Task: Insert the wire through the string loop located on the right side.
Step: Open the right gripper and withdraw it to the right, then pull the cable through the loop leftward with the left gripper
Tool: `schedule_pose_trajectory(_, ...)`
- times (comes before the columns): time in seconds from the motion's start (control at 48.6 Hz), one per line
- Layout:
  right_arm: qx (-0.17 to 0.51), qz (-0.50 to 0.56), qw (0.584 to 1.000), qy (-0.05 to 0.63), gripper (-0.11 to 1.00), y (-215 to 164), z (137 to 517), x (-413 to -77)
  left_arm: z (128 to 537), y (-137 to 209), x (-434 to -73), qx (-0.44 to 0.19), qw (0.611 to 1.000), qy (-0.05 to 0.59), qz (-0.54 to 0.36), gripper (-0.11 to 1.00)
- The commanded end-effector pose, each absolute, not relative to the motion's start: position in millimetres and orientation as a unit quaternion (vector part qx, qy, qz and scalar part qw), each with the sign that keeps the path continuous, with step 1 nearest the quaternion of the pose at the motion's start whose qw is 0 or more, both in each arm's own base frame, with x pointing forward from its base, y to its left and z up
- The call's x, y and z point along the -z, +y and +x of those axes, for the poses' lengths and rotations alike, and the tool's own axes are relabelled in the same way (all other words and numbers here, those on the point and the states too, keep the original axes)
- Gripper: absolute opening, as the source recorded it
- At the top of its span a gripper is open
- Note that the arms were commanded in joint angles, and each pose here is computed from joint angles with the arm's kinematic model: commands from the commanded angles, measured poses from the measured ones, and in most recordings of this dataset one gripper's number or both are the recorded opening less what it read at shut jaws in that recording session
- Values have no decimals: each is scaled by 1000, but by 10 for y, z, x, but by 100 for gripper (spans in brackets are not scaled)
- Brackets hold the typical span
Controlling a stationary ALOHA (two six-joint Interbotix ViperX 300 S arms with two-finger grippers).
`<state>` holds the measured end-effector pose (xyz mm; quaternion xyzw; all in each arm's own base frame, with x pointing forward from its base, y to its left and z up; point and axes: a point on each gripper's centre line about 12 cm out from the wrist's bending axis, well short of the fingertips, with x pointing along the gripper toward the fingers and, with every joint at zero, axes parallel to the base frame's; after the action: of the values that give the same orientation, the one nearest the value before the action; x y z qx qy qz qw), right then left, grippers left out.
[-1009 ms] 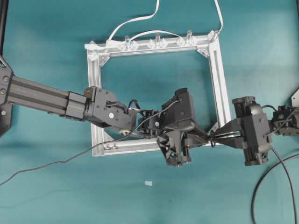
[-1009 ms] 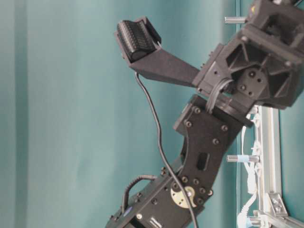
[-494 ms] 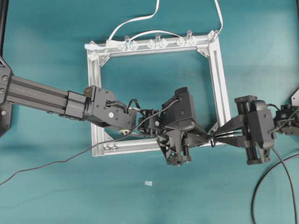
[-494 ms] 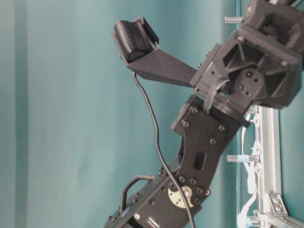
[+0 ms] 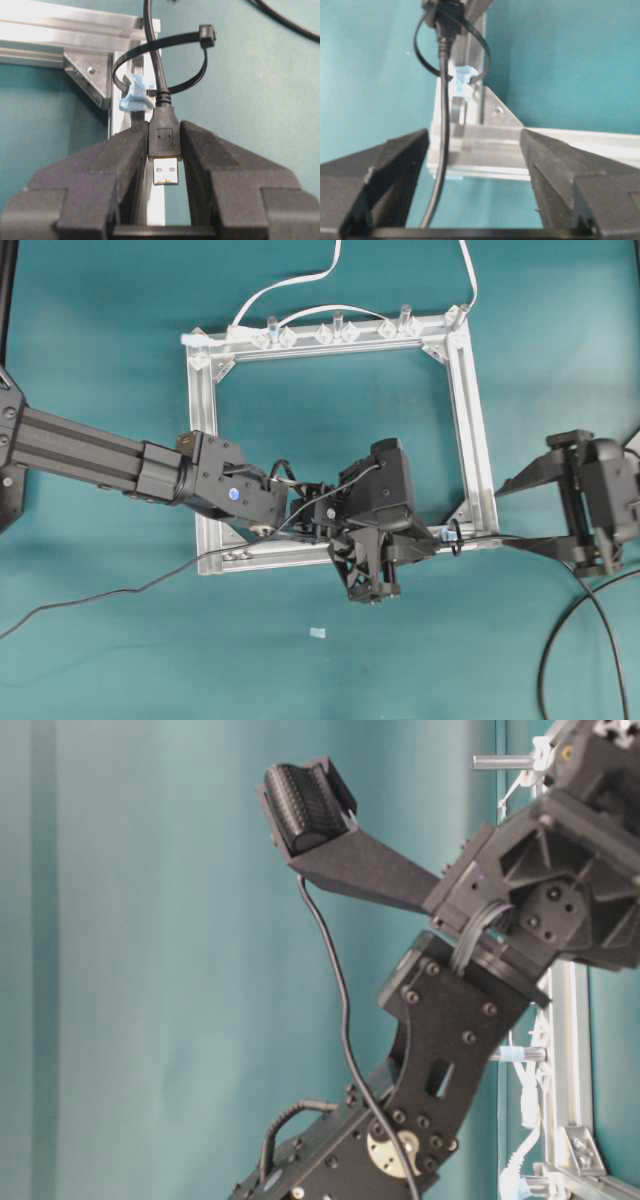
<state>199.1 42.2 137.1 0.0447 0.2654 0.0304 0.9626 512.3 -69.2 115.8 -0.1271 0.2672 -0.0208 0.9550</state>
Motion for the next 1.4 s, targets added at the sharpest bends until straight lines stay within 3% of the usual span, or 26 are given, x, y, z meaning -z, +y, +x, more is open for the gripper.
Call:
schedule_pose_trajectory(0.0, -32, 49, 967, 248, 84, 412, 1971, -1437, 5140, -702, -1490, 27, 963, 234, -130, 22)
schedule_pose_trajectory(0.474, -31, 49, 968, 244, 84, 402, 1959, -1440, 5051, -676, -1540, 26, 961, 244, -126, 22)
schedule_pose_trajectory(1.38, -24, 44, 968, 247, 83, 411, 2035, -1424, 3479, -496, -1683, 5, 918, 374, -131, 22)
